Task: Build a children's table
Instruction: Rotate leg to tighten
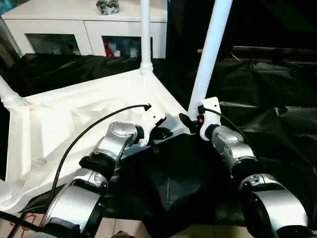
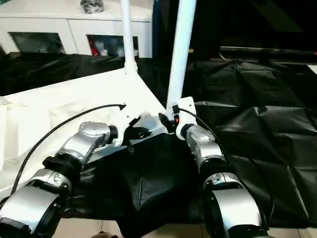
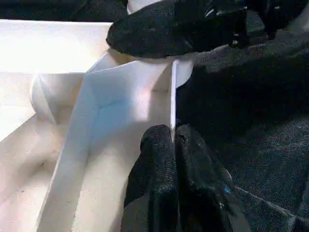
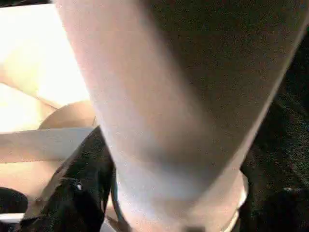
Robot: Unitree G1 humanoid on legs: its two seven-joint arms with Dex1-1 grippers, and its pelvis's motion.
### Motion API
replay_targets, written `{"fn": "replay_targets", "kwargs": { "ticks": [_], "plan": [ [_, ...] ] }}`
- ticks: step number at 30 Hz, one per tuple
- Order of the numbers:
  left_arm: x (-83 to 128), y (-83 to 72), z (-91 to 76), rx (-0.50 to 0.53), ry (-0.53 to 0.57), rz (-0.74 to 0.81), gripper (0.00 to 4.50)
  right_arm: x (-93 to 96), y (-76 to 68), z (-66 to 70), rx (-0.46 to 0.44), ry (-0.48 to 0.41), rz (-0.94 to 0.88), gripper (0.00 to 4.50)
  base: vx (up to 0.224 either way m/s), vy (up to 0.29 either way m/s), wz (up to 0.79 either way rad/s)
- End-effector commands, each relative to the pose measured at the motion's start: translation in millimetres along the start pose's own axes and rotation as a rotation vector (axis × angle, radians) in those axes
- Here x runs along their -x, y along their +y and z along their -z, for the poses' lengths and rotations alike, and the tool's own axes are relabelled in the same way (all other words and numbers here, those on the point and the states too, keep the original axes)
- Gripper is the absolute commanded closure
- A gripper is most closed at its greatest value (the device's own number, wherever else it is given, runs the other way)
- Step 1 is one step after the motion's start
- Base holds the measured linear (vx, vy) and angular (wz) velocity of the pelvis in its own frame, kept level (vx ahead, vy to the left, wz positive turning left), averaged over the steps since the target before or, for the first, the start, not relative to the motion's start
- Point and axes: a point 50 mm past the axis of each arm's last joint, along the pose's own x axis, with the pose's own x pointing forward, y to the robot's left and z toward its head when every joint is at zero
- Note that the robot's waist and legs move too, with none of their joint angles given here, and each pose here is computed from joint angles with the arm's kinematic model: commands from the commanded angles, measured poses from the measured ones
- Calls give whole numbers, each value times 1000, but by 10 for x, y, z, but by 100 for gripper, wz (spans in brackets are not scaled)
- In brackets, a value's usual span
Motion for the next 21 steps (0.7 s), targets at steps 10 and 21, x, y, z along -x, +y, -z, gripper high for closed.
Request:
{"fn": "replay_targets", "kwargs": {
  "ticks": [10, 21],
  "plan": [
    [60, -146, -137, -98, -88, 238, 450, 129, 210, 148, 165, 60, -462, 97, 0, 0, 0],
    [332, -57, -11, -138, -25, 373, 450, 474, 79, 193, 236, 186, -835, 97, 0, 0, 0]
  ]
}}
